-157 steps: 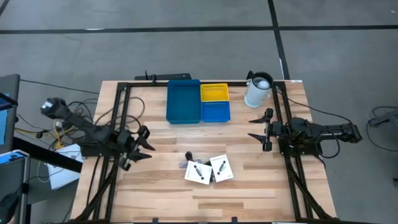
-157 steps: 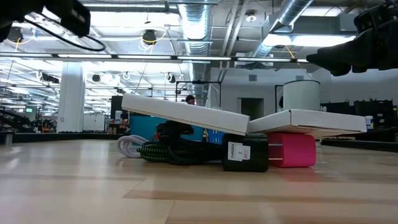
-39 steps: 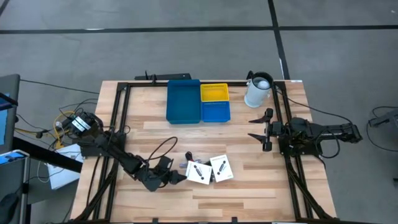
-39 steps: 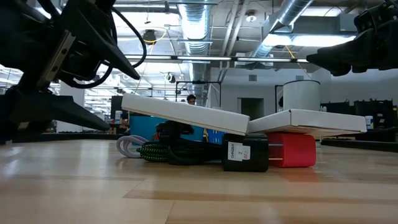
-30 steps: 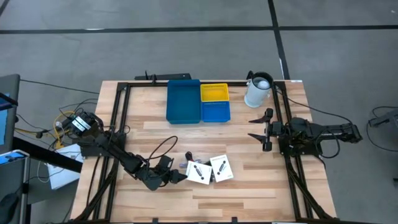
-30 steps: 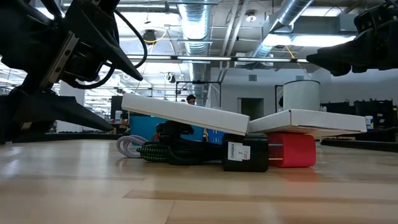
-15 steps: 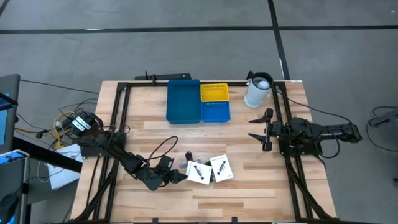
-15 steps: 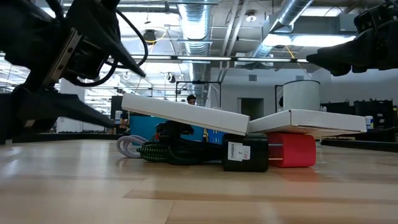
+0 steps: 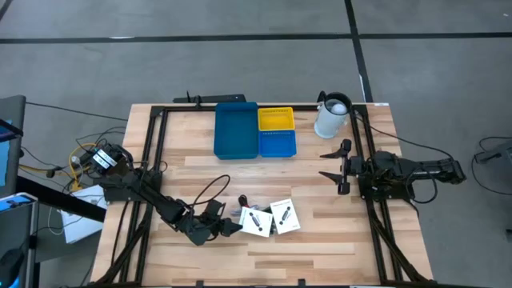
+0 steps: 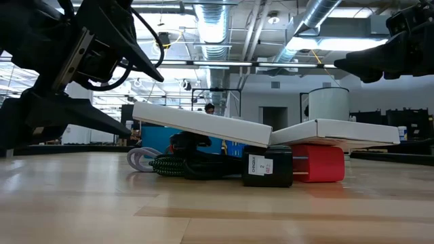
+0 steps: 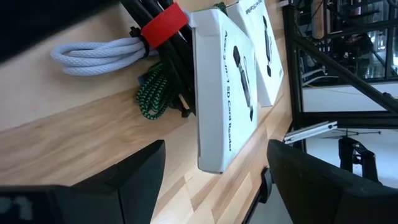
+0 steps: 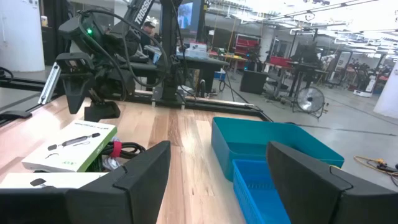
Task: Pick and place items into bin
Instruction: Put the left white card reader box into the blue bin
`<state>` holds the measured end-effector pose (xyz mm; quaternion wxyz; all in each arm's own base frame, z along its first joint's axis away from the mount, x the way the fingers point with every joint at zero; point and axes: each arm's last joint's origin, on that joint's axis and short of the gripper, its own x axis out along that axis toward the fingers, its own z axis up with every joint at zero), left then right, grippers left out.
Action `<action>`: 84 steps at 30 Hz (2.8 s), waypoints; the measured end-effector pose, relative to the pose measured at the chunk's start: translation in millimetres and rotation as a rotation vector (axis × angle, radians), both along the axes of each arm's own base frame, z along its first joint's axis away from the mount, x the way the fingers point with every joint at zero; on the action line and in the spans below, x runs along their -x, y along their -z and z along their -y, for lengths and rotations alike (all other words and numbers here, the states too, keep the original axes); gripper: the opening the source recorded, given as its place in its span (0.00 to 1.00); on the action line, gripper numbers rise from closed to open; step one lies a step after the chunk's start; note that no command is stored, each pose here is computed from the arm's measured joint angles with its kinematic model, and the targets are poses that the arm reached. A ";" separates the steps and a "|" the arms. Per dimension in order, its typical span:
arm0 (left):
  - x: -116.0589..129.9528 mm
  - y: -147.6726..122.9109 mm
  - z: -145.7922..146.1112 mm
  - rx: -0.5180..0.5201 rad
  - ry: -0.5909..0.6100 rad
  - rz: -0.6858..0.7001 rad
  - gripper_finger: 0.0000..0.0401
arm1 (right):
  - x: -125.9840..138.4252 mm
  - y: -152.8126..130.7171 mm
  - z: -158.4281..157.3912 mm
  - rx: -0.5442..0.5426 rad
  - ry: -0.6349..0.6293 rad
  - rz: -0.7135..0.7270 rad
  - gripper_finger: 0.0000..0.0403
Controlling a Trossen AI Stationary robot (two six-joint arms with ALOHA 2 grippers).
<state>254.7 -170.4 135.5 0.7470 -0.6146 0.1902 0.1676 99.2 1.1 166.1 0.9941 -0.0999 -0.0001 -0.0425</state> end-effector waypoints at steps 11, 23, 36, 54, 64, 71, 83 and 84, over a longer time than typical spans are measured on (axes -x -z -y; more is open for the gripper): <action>-0.2 -0.1 -0.2 -0.002 0.000 0.000 0.67 | 0.0 -0.1 0.0 0.000 0.000 0.001 0.65; 0.0 0.2 -0.3 -0.004 -0.001 -0.003 0.67 | 0.0 -0.1 0.0 0.000 0.000 0.001 0.65; 0.0 0.2 -0.3 0.006 -0.007 -0.002 0.68 | 0.0 0.0 0.0 0.000 0.000 0.000 0.65; 2.6 -0.1 4.1 0.020 0.004 0.001 0.68 | 0.0 -0.1 0.0 0.000 0.000 0.000 0.65; 2.4 -0.3 3.5 0.009 -0.013 0.009 0.67 | 0.0 0.0 0.0 0.000 0.000 0.000 0.65; 2.4 -0.2 3.4 0.008 -0.015 0.009 0.67 | 0.0 0.0 0.0 0.000 0.000 0.000 0.65; -6.1 -11.3 9.9 -0.042 -0.008 -0.032 0.67 | 0.0 -0.2 0.0 0.000 0.000 0.001 0.65; -6.8 -12.3 10.4 -0.044 -0.007 -0.034 0.67 | 0.0 -0.1 0.0 0.000 0.000 0.000 0.65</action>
